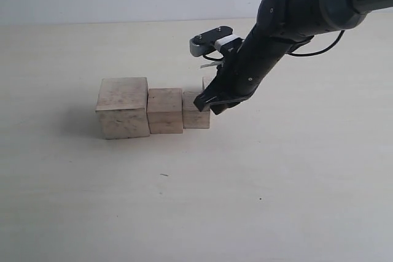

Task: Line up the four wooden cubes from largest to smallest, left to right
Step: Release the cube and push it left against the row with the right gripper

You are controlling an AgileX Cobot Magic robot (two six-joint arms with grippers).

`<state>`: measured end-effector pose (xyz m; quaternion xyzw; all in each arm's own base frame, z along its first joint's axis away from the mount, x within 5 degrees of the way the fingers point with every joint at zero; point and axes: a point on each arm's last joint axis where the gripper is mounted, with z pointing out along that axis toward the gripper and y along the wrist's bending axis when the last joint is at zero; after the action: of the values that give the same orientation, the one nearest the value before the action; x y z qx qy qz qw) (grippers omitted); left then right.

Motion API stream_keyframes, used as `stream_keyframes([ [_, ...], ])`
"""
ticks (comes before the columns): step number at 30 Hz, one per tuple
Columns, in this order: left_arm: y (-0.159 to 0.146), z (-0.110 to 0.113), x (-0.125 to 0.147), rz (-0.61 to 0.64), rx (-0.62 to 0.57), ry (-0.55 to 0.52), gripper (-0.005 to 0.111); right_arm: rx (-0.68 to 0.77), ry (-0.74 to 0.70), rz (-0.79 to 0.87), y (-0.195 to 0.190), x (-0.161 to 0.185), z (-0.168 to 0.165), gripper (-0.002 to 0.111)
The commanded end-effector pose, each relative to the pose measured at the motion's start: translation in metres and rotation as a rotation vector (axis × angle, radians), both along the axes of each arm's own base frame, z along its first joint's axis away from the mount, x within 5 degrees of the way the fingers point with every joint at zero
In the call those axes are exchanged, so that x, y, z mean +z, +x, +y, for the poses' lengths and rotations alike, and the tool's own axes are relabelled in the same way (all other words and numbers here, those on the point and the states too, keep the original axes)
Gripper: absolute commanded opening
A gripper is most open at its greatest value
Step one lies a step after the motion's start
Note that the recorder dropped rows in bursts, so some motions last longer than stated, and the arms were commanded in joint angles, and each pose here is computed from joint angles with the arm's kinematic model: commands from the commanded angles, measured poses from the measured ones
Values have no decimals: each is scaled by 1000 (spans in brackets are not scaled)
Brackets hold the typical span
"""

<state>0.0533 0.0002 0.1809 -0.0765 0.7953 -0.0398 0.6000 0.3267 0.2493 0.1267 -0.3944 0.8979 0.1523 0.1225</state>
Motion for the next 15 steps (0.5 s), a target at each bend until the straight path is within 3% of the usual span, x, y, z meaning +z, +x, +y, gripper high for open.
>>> stream_keyframes([
  [1,0,0,0,-9,2,5,0,11,19,-11,1,1,1,0],
  [15,0,0,0,-9,2,5,0,47,14,13,-2,1,0,0],
])
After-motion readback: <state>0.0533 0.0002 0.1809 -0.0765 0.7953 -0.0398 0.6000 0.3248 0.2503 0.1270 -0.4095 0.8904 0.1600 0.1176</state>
